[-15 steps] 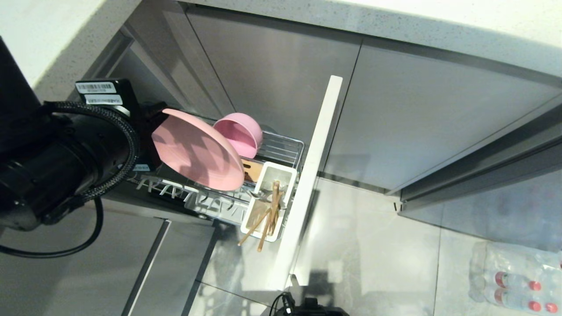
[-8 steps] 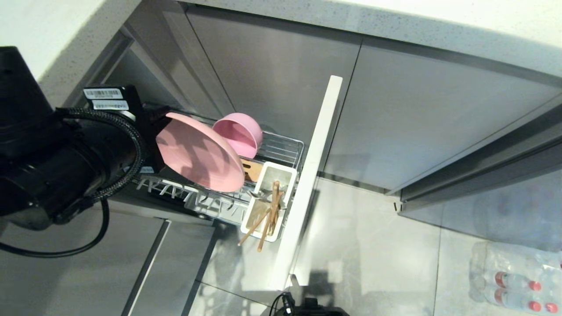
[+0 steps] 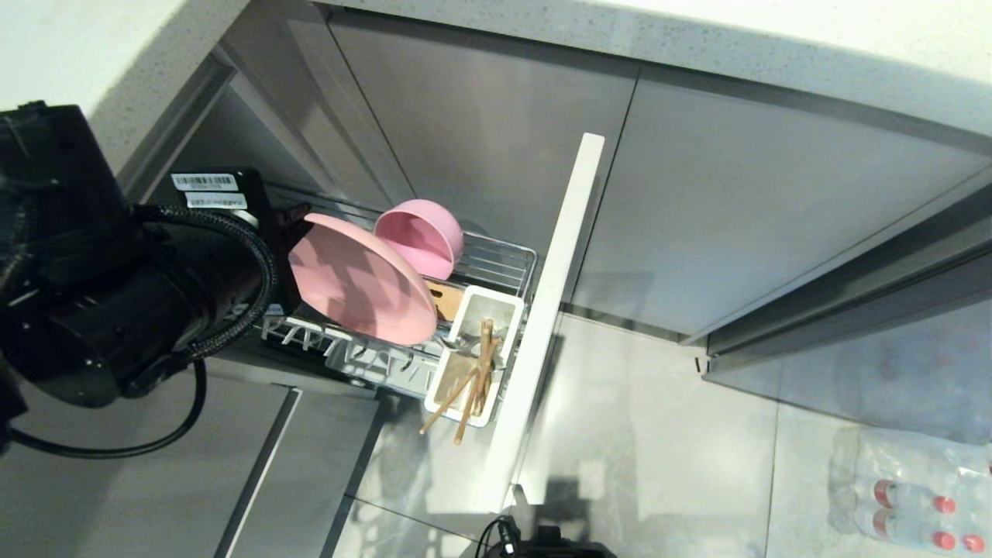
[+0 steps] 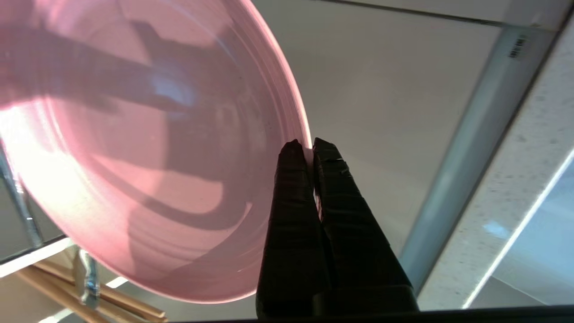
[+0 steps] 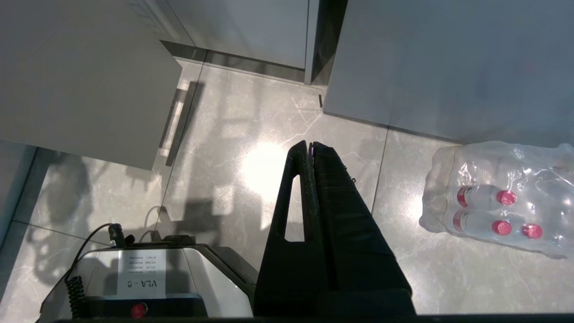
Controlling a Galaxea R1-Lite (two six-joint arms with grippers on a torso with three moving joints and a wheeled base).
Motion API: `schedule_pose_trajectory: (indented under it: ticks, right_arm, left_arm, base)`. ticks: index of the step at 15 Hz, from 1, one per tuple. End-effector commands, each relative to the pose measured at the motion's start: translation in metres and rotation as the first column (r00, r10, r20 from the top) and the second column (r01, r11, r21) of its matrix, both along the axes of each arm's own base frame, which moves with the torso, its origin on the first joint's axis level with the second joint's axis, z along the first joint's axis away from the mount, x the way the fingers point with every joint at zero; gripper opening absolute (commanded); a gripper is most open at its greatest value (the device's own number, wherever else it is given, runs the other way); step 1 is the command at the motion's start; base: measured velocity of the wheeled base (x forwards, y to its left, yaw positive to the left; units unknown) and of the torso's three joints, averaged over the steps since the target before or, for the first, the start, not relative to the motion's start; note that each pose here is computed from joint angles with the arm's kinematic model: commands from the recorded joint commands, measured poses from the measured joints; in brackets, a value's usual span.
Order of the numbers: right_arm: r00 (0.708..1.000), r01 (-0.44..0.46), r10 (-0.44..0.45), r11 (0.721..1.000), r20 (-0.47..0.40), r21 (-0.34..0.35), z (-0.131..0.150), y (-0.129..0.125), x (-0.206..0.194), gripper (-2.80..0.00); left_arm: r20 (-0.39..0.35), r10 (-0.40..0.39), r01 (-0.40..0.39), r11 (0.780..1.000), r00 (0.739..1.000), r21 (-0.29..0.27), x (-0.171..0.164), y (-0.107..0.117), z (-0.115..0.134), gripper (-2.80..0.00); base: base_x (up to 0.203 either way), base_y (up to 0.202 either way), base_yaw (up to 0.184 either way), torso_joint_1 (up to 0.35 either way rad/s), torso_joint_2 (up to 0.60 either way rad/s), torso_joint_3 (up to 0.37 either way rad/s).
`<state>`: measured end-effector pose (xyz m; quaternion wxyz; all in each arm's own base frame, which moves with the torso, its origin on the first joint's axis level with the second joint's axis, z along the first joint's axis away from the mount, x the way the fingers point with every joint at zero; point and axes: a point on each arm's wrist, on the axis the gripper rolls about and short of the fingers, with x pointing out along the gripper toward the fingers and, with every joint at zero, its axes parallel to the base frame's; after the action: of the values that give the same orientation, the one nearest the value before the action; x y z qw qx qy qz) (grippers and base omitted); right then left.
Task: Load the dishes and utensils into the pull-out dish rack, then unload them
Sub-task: Pick up the plate and place it in the cupboard
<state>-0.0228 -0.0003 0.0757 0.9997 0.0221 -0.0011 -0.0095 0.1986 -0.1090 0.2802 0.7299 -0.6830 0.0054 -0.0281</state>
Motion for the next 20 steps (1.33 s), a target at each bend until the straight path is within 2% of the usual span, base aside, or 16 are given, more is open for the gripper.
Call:
schedule_pose_trajectory:
  ticks: [1, 10, 12, 16, 20]
  right_arm:
    - [1.000, 0.001, -0.001, 1.000, 0.001, 0.000, 0.000, 0.000, 0.000, -2.80]
    - [1.000, 0.001, -0.001, 1.000, 0.000, 0.000, 0.000, 0.000, 0.000, -2.80]
    - [1.000, -0.001, 0.001, 1.000, 0.000, 0.000, 0.000, 0.000, 0.000, -2.80]
    - [1.000, -0.001, 0.001, 1.000, 0.000, 0.000, 0.000, 0.000, 0.000, -2.80]
    - [1.000, 0.000, 0.000, 1.000, 0.001, 0.000, 0.000, 0.000, 0.000, -2.80]
  left_arm:
    - [-0.008, 0.007, -0.007, 1.000, 1.000, -0.004, 0.002, 0.000, -0.002, -2.80]
    - [-0.059, 0.031, -0.029, 0.999, 0.998, 0.026, 0.011, 0.000, -0.012, -2.80]
    - [-0.099, 0.033, -0.028, 0.998, 0.995, 0.049, 0.013, -0.001, -0.017, -2.80]
    - [-0.123, 0.043, -0.037, 0.998, 0.992, 0.056, 0.018, -0.001, -0.023, -2.80]
    - [-0.179, 0.048, -0.034, 0.996, 0.983, 0.082, 0.020, -0.002, -0.030, -2.80]
  base:
    - [0.000, 0.000, 0.000, 0.000, 0.00, 0.000]
    - [0.000, 0.000, 0.000, 0.000, 0.00, 0.000]
    - [0.000, 0.000, 0.000, 0.000, 0.00, 0.000]
    - [0.000, 0.000, 0.000, 0.000, 0.00, 0.000]
    - [0.000, 0.000, 0.000, 0.000, 0.00, 0.000]
